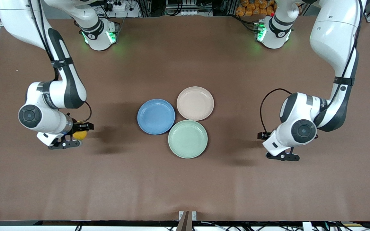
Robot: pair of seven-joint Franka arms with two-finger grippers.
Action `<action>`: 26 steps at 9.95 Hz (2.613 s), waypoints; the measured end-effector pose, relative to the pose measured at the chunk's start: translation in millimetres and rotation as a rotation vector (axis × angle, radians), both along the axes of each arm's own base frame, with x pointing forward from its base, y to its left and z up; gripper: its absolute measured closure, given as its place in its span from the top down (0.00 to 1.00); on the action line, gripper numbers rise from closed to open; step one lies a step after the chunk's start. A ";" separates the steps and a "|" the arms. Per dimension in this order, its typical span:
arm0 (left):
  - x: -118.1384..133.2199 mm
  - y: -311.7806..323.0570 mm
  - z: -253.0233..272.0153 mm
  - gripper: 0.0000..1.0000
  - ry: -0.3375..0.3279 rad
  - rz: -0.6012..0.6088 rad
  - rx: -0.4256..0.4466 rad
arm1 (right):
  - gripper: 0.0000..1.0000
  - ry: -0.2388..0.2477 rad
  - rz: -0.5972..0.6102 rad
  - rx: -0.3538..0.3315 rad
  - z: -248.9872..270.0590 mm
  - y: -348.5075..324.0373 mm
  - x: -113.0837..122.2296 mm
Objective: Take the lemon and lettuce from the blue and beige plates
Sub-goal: 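Carry the lettuce away from the plates with the left gripper and release it, then lower the lemon beside the blue plate and open the right gripper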
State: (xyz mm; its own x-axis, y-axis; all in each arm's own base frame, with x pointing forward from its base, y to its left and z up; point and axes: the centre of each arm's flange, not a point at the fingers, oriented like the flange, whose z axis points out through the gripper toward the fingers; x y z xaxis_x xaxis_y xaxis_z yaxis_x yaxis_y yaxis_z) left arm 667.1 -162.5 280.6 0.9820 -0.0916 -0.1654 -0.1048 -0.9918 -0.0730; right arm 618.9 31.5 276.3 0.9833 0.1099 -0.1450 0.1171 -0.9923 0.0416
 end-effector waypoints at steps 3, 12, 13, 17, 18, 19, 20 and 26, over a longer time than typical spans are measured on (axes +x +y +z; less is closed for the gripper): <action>-33.3 1.1 17.1 1.00 0.036 -0.004 0.010 | 0.57 -0.039 0.021 0.005 -13.7 -20.0 -17.3; -125.7 13.2 115.8 1.00 -0.011 0.016 0.015 | 0.57 -0.043 0.068 -0.008 -80.8 -61.7 -56.0; -127.3 12.2 132.8 1.00 -0.037 0.015 0.013 | 0.57 -0.032 0.062 -0.007 -88.9 -62.3 -57.8; -127.2 10.8 198.6 1.00 -0.132 0.020 -0.004 | 0.57 -0.025 0.007 0.025 -110.7 -58.7 -60.7; -122.8 13.6 211.6 1.00 -0.145 0.037 -0.022 | 0.57 -0.027 -0.005 0.030 -110.9 -59.6 -60.5; -118.2 19.4 226.1 1.00 -0.154 0.061 -0.045 | 0.57 -0.030 -0.021 0.038 -110.7 -60.7 -60.3; -114.1 26.7 241.4 1.00 -0.165 0.080 -0.054 | 0.57 -0.032 -0.032 0.043 -110.4 -61.3 -59.9; -116.2 33.7 332.8 1.00 -0.180 0.094 -0.058 | 1.00 -0.053 -0.036 0.052 -102.2 -57.5 -48.3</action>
